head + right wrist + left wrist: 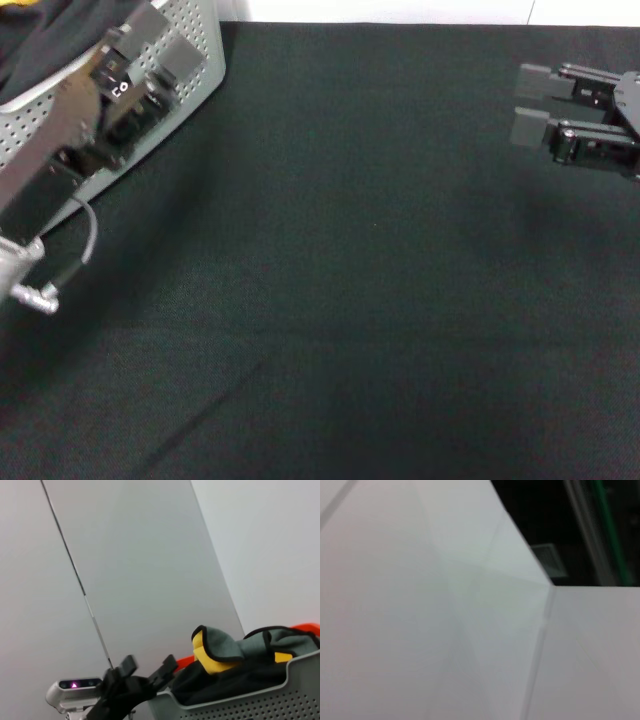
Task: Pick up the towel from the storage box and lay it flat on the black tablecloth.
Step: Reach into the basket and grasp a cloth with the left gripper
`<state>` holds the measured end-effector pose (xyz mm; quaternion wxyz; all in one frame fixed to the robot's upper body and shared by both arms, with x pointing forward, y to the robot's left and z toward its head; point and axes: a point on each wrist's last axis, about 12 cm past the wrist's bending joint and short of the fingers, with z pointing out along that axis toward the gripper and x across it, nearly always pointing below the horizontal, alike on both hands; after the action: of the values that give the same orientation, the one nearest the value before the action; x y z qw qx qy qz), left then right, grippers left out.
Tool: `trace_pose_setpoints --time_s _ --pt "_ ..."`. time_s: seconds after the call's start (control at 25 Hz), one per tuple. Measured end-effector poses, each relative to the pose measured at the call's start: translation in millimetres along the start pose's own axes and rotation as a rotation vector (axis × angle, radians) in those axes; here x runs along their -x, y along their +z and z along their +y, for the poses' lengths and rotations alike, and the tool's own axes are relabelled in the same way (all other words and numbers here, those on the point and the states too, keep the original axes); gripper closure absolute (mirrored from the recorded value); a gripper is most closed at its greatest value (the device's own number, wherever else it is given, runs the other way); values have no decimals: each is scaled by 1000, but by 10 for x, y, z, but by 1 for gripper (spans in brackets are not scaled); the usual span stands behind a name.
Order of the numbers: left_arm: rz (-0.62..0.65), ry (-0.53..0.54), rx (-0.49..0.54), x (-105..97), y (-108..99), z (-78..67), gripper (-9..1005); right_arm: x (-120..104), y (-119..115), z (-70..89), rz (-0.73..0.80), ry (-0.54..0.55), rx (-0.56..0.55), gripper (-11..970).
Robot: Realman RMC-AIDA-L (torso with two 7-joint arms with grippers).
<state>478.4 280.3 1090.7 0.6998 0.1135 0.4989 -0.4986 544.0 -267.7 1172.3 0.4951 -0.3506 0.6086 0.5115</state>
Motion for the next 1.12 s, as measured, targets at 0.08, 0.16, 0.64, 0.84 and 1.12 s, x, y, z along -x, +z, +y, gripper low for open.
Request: trace_pose_setpoints --time_s 0.08,0.16,0.64,0.84,1.12 --pt "-19 7 57 21 7 70 116 2 10 -10 -4 -1 1 196" --pt "-34 11 100 40 16 126 117 3 13 -14 -5 -4 2 197" --pt "-106 48 320 169 0 409 120 24 -3 -54 -10 -36 -27 197" --pt "-128 78 405 245 -90 503 121 51 6 -81 -10 -47 -39 198" --pt "-159 108 454 321 -188 538 123 58 -2 -116 -18 -53 -56 198"
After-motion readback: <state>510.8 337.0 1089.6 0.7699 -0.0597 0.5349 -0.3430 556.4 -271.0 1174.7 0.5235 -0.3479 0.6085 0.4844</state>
